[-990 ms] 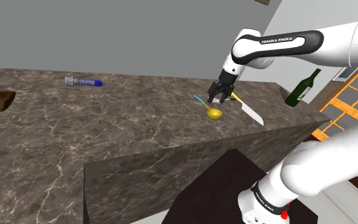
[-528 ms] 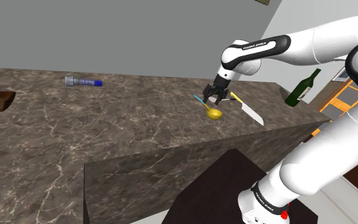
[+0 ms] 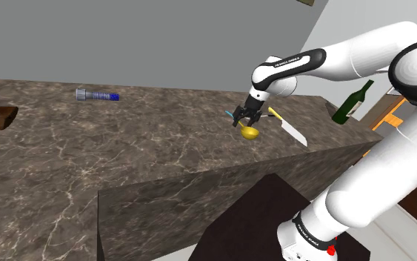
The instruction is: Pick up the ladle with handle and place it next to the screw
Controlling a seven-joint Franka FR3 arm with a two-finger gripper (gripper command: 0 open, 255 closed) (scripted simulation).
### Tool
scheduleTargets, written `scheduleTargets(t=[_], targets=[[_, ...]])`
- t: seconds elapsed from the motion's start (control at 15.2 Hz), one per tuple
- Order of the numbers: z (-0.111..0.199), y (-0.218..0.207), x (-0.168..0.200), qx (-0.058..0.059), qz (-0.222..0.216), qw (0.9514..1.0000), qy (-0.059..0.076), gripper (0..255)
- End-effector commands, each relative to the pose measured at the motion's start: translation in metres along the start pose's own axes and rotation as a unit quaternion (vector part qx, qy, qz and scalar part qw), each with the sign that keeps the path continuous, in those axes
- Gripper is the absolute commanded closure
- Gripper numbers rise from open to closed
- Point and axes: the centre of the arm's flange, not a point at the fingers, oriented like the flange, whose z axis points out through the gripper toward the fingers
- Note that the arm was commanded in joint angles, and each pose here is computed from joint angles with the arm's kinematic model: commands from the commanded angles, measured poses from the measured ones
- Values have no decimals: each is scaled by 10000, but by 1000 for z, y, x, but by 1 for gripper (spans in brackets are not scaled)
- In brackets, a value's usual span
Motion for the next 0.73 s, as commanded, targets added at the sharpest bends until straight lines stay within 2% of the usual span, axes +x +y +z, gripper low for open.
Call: scheduleTargets(t=[0.0, 0.4, 0.46, 0.66], targets=[[4, 0, 1, 0, 1, 10000, 4, 0], [3, 0, 1, 0, 1, 10000, 3, 0], [3, 0, 1, 0, 1, 10000, 3, 255], [3, 1, 1, 0, 1, 10000, 3, 255]])
